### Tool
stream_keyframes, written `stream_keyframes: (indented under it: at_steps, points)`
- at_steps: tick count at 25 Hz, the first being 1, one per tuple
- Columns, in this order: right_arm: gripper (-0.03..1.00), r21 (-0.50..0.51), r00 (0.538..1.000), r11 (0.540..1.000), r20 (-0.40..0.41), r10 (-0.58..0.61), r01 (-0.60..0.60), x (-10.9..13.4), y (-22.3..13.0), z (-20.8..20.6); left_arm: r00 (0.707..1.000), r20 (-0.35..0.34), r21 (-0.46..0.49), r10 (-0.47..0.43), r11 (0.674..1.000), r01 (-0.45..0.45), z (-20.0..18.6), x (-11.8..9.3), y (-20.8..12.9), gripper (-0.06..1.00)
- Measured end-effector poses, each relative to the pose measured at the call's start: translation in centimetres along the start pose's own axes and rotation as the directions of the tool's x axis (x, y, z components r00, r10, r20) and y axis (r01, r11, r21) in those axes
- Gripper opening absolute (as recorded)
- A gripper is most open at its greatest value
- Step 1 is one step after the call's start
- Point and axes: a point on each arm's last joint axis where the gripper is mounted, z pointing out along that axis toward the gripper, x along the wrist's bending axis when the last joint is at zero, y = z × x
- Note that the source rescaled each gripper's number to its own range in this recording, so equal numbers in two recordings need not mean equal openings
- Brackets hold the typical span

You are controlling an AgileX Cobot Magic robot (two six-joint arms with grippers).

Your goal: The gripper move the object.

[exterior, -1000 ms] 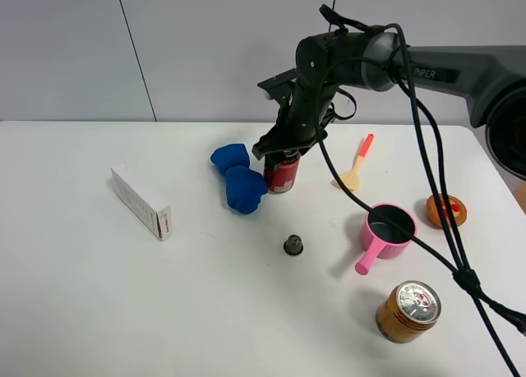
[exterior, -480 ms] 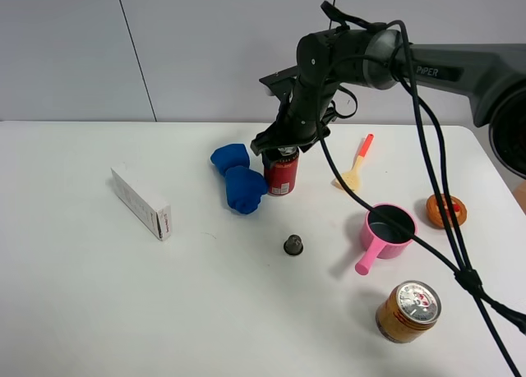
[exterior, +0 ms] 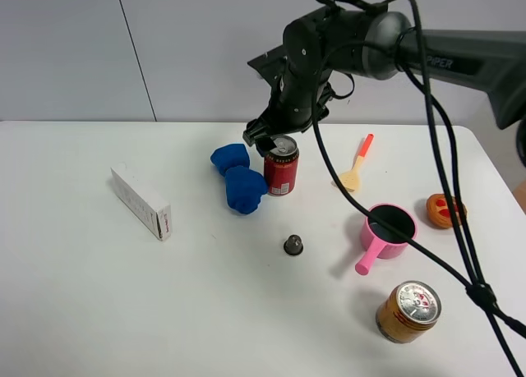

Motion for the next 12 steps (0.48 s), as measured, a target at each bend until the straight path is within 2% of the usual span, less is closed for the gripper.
stream_keyframes:
  at_steps: [4, 8, 10, 12]
  points:
    - [0.48, -0.145, 1.0, 0.99, -0.007, 0.001, -0.002, 1.0, 1.2, -6.2, 1.0, 0.0, 0.0, 0.0, 1.0, 0.0, 0.0, 0.0, 0.0, 1.0]
    - [0.49, -0.304, 0.999, 0.952, -0.03, 0.032, -0.04, 1.5, 1.4, -13.4, 1.0, 0.0, 0.0, 0.0, 1.0, 0.0, 0.0, 0.0, 0.0, 1.0]
    - [0.58, -0.367, 0.998, 0.929, -0.041, 0.044, -0.056, 1.4, 1.0, -16.5, 1.0, 0.0, 0.0, 0.0, 1.0, 0.0, 0.0, 0.0, 0.0, 1.0]
    - [0.81, -0.422, 0.998, 0.905, -0.02, 0.056, -0.06, 0.9, 0.1, -19.2, 1.0, 0.0, 0.0, 0.0, 1.0, 0.0, 0.0, 0.0, 0.0, 1.0]
